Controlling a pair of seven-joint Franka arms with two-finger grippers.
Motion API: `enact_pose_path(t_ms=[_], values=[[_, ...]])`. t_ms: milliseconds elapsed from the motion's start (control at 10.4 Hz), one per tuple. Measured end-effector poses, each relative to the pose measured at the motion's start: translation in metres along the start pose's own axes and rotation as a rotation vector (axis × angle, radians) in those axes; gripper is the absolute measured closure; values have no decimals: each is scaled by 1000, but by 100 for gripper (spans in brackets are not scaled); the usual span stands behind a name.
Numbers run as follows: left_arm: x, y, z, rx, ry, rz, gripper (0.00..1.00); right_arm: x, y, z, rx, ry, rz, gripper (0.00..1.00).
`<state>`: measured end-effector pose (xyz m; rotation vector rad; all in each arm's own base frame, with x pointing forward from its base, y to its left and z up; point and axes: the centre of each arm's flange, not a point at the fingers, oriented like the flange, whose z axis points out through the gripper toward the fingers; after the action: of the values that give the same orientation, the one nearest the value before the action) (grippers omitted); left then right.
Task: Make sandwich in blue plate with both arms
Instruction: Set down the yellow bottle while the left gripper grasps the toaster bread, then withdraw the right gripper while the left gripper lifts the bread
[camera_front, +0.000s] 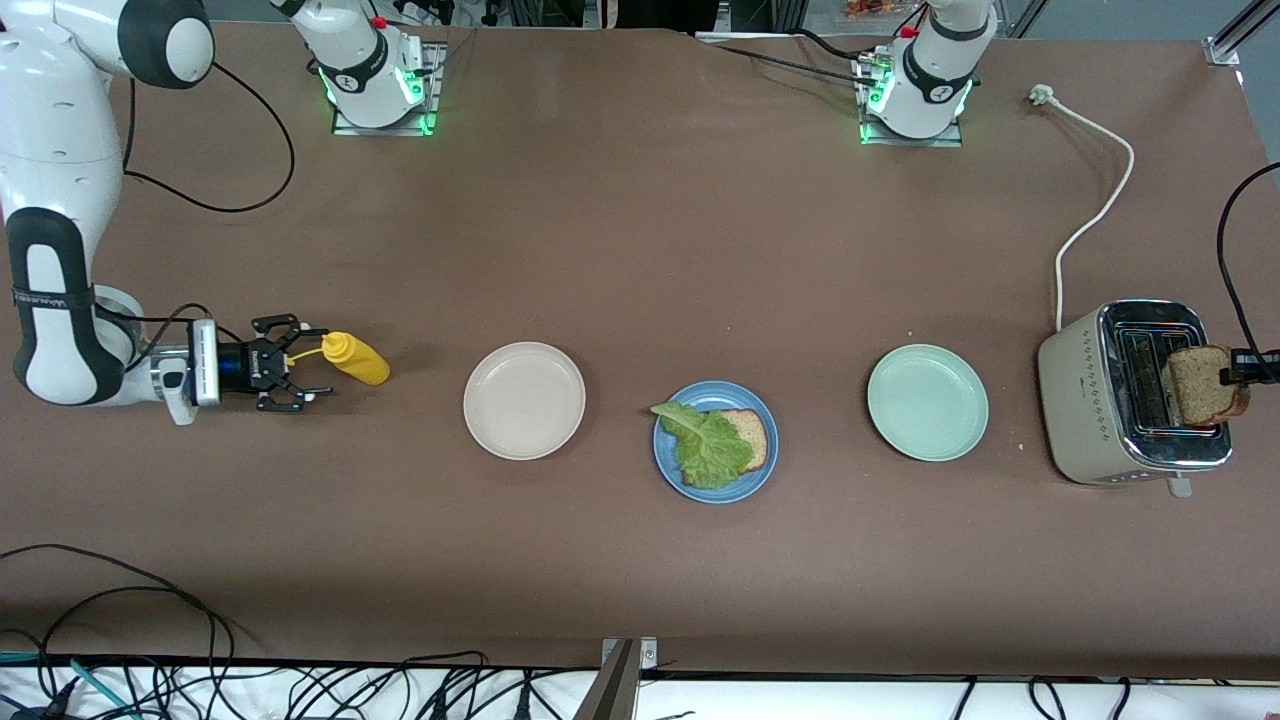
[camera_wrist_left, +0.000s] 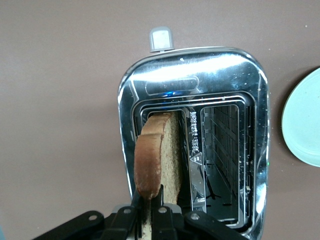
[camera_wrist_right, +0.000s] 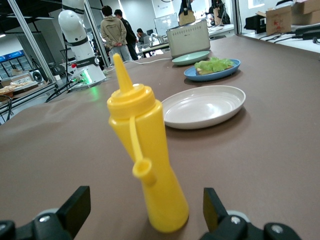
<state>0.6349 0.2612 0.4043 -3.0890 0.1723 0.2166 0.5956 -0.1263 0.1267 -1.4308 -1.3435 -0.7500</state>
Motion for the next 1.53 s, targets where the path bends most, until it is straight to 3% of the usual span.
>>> enact_pose_path(t_ms=[192, 384, 671, 1055, 1342, 1534], values=[[-5, 1, -21, 6, 7, 0, 92, -7, -8, -26, -6, -45, 37, 0], [-14, 6, -44, 11, 13, 3, 92, 3, -7, -55, 1, -123, 77, 0], [-23, 16, -66, 9, 6, 11, 92, 58, -4, -98, 31, -214, 212, 0], [-43, 29, -118, 16, 8, 17, 92, 211, -17, -128, -72, -408, 490, 0], [-34, 65, -144, 32, 29, 73, 92, 326, -28, -82, -169, -552, 721, 0], [-24, 89, -146, 37, 30, 102, 92, 382, -35, -39, -270, -674, 873, 0]])
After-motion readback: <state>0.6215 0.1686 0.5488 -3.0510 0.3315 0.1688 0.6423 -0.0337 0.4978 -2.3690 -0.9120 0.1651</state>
